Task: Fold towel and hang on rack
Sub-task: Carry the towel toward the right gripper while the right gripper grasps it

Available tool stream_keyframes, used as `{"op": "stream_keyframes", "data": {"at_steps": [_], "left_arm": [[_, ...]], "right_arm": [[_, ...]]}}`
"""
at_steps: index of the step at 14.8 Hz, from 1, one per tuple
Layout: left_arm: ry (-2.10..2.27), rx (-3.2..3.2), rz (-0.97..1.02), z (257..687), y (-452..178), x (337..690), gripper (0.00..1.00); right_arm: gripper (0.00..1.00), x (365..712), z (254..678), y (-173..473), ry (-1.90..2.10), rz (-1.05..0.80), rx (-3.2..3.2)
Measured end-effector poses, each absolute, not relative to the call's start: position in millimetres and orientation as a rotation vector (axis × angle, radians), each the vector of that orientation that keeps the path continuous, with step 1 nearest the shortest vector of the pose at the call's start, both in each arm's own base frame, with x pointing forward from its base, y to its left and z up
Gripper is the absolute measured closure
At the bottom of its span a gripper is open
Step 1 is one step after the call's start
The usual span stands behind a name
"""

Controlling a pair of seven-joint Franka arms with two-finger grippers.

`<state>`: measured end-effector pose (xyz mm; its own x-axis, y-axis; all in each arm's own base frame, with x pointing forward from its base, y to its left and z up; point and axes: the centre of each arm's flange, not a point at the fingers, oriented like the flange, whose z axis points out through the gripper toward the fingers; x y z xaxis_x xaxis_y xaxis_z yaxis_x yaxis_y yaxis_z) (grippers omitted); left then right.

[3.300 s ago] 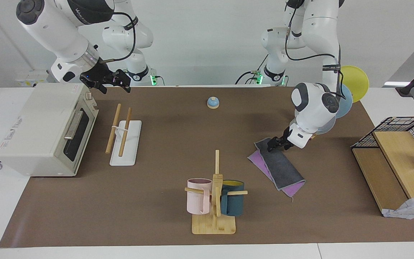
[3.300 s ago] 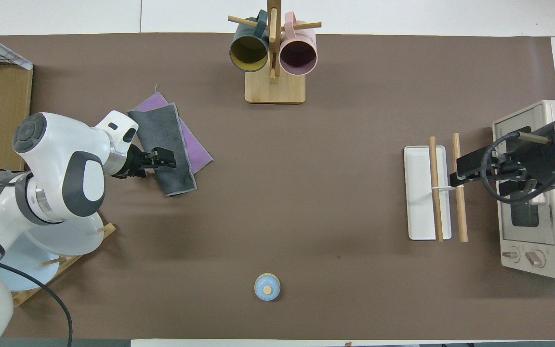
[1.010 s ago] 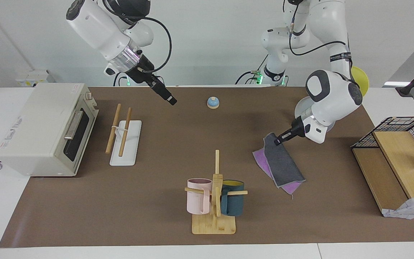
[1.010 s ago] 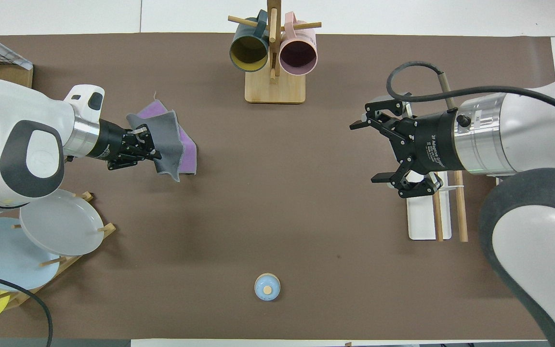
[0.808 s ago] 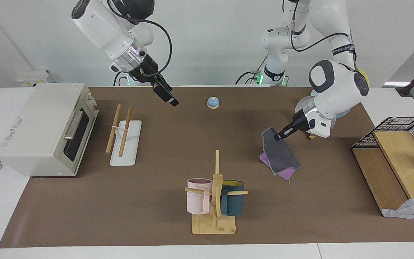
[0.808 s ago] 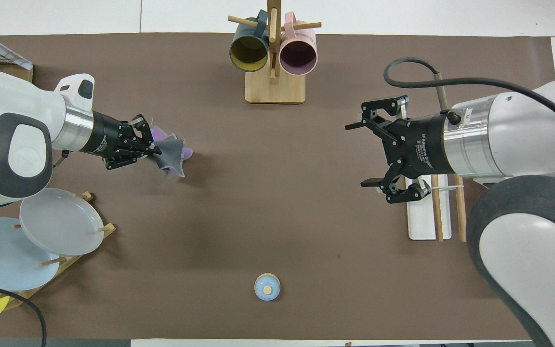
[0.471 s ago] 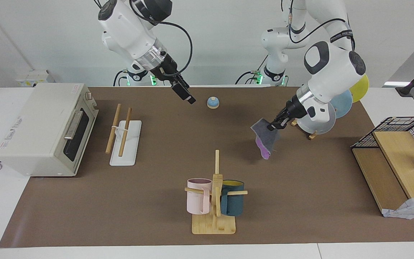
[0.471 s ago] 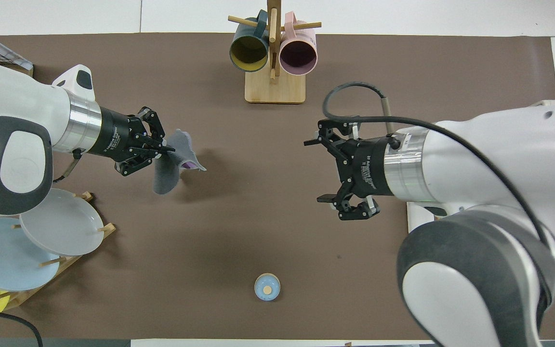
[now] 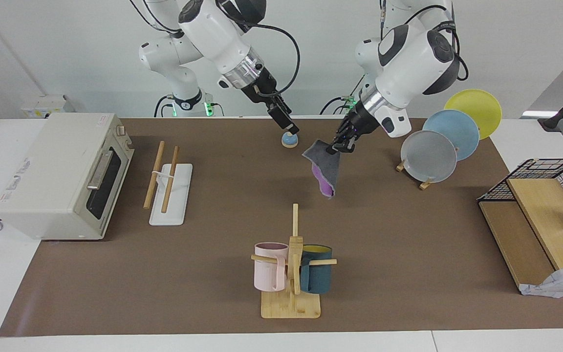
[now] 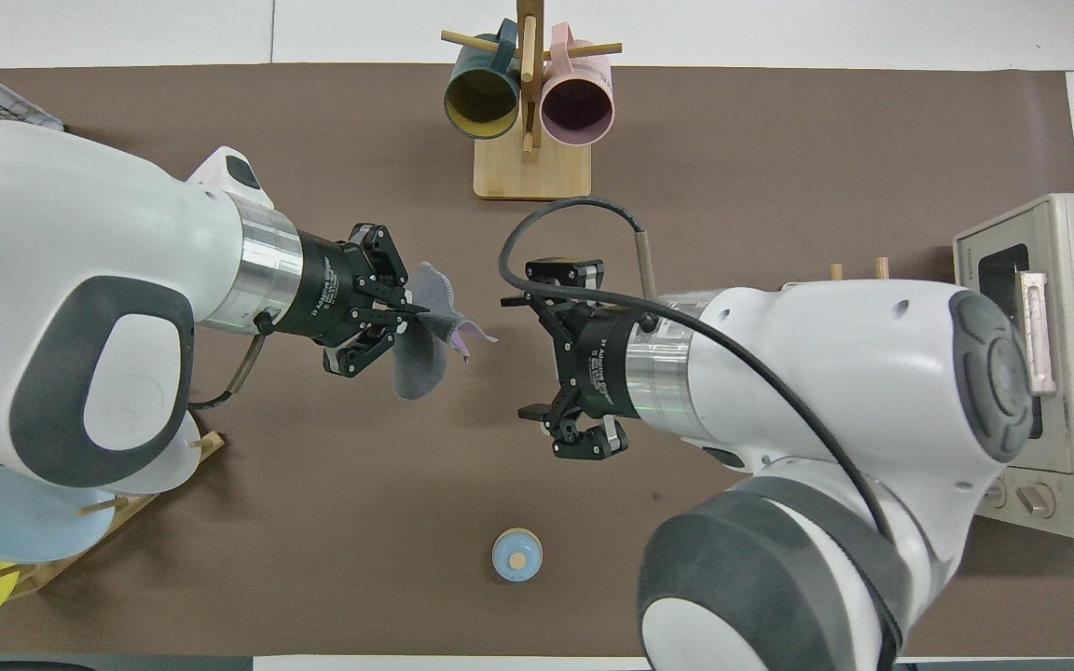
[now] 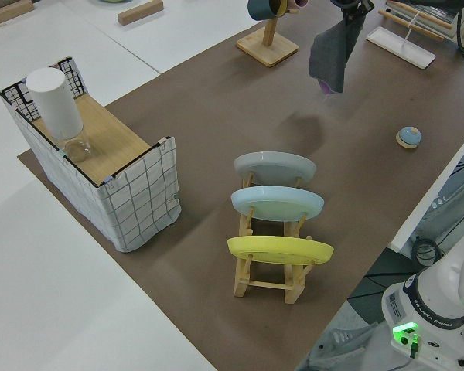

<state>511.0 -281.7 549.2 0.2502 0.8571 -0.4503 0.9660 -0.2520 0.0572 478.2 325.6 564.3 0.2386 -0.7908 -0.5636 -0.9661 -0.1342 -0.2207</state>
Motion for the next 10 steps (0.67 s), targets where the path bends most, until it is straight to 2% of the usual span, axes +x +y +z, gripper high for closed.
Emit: {"op": "stream_keyframes", "data": {"at_steps": [10], "left_arm": [[1.897, 2.057, -0.517, 561, -303, 494, 0.97]], "right_arm": [[0.0, 487, 527, 342, 1.608, 0.522, -1.959]]}}
